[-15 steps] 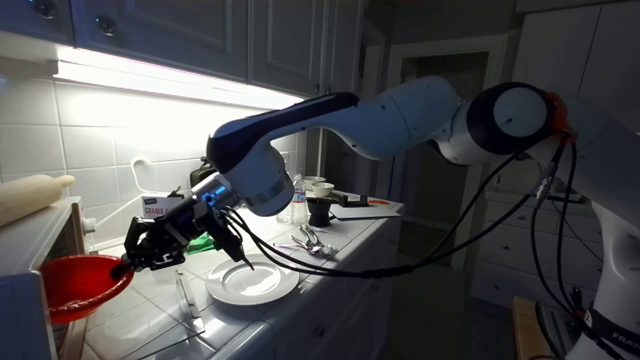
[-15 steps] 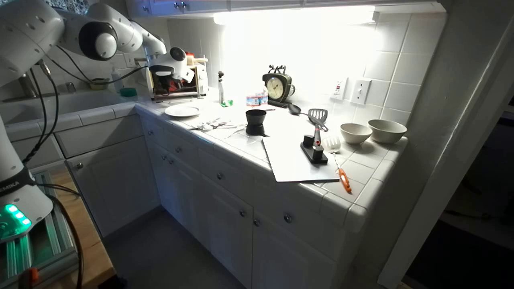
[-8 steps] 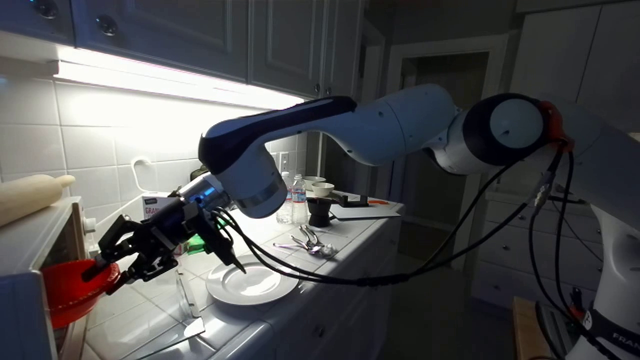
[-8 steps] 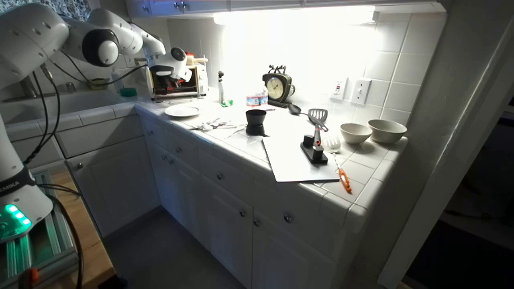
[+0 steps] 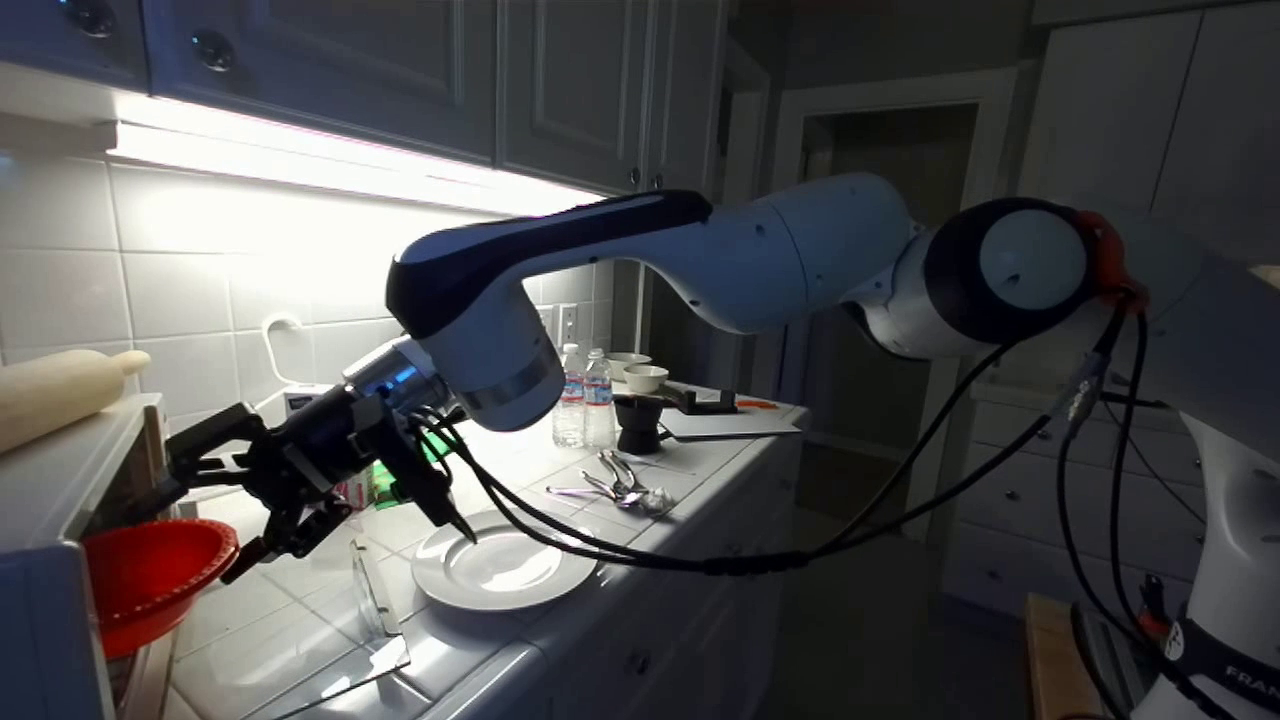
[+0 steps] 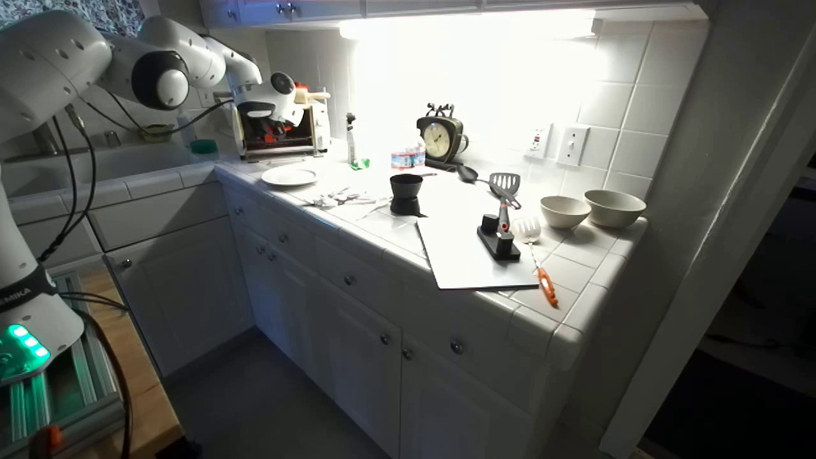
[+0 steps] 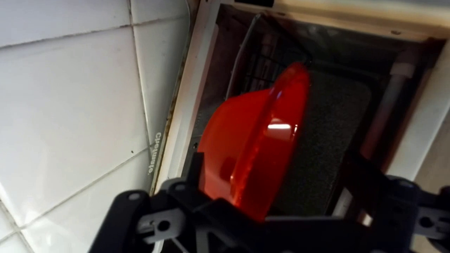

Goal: Pick up the red bowl and put it in the microwave

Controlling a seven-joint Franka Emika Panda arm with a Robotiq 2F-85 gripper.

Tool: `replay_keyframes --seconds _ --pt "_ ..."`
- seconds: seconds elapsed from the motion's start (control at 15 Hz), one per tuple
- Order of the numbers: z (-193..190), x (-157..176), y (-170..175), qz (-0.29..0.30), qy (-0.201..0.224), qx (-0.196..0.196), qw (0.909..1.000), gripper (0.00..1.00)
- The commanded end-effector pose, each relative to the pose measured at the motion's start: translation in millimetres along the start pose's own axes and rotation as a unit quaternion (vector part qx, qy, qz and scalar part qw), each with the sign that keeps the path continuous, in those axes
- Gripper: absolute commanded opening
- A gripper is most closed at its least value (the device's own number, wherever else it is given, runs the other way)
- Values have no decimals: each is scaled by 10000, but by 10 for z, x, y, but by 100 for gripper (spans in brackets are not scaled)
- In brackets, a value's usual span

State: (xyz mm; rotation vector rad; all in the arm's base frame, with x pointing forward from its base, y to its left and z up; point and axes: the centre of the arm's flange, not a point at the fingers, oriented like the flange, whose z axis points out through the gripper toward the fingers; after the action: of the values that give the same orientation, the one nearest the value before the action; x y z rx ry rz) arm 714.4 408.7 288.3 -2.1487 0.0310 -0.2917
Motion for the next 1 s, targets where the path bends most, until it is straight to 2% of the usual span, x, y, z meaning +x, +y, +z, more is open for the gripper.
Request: replay_keyframes --seconds 0.0,0.13,0.2,0.27,0.67,0.93 --pt "-29 97 -129 -108 122 -31 9999 100" --pt "-89 72 -143 -75 142 -99 9998 100" --pt "-116 61 -145 -47 149 -132 9998 75" --pt "-149 49 -151 -29 163 -158 9997 74" --pt "-303 38 -196 -68 197 -313 9993 30" --pt "-209 9 -111 82 81 -359 9993 2"
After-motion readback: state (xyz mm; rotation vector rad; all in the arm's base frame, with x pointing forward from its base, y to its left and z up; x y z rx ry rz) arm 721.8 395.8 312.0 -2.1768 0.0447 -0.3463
